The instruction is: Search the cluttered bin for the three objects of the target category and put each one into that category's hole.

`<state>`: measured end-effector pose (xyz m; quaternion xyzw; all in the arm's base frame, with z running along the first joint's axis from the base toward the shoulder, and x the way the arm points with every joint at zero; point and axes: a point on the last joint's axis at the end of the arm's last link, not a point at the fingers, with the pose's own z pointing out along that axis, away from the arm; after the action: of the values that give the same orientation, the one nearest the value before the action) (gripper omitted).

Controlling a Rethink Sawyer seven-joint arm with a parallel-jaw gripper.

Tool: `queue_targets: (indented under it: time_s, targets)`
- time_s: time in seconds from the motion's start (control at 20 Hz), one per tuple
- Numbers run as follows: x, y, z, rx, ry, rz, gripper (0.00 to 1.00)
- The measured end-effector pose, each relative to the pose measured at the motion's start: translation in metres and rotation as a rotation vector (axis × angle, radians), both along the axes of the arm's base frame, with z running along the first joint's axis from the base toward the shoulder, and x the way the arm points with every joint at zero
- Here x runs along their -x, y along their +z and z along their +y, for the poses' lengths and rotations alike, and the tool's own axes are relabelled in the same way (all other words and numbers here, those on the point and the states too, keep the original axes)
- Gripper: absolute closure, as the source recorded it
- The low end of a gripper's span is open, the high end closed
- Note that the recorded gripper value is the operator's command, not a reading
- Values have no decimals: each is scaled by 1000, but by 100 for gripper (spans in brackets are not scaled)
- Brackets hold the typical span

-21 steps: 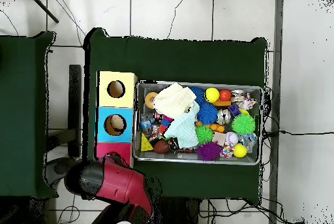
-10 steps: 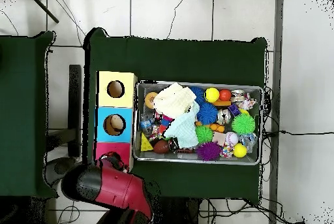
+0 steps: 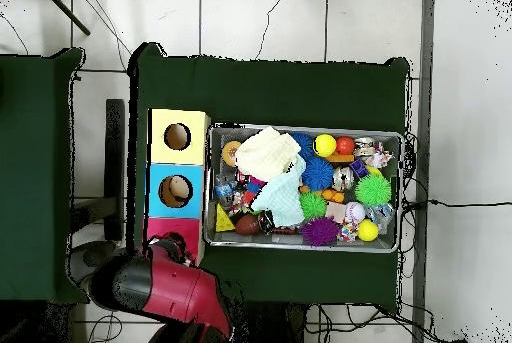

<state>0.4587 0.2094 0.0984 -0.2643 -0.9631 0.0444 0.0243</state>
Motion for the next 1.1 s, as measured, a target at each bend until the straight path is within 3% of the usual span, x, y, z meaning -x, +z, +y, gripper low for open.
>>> queue_targets:
  time_s: [1.1]
  targets:
    - [-3,9,-2,-33,9,-7,0]
